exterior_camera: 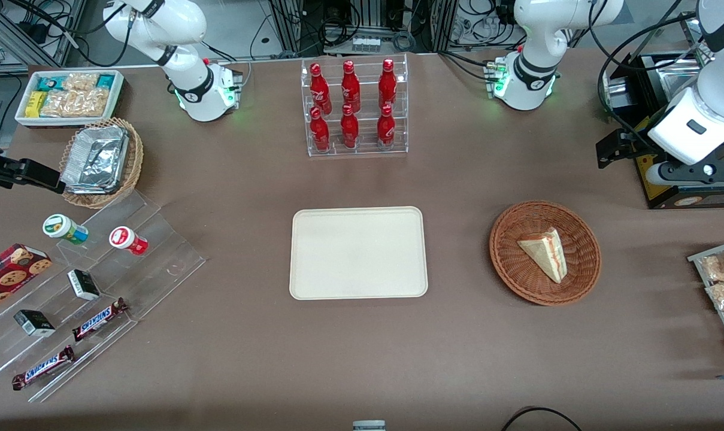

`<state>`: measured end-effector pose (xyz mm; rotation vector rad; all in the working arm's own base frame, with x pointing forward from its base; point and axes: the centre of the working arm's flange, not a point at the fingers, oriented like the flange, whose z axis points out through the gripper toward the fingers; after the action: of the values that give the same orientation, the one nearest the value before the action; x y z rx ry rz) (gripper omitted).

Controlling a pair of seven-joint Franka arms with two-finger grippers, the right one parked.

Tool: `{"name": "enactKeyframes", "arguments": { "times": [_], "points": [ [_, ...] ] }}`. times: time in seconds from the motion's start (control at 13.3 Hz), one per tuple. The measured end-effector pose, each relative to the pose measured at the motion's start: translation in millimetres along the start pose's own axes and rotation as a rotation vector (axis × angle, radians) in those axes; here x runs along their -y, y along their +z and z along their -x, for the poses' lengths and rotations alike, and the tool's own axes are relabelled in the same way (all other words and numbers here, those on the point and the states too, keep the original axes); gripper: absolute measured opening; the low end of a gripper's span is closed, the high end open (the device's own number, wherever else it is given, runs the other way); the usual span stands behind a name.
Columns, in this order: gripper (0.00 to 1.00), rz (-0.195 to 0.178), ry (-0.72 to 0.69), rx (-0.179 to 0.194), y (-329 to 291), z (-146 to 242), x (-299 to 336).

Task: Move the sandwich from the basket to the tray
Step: 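Move the left gripper over the wicker basket above the sandwich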

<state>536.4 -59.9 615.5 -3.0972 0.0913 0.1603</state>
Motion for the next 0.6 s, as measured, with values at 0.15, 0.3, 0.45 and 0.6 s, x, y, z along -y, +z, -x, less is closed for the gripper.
{"name": "enactKeyframes", "arguments": {
  "times": [0.15,0.3,0.45,0.6],
  "points": [
    [1.0,0.0,-0.001,0.0,0,0,1],
    [1.0,0.0,-0.002,0.002,1,-1,1],
    [1.0,0.0,-0.002,0.009,12,-4,1],
    [1.0,-0.001,-0.004,0.027,38,-9,2]
  ]
}}
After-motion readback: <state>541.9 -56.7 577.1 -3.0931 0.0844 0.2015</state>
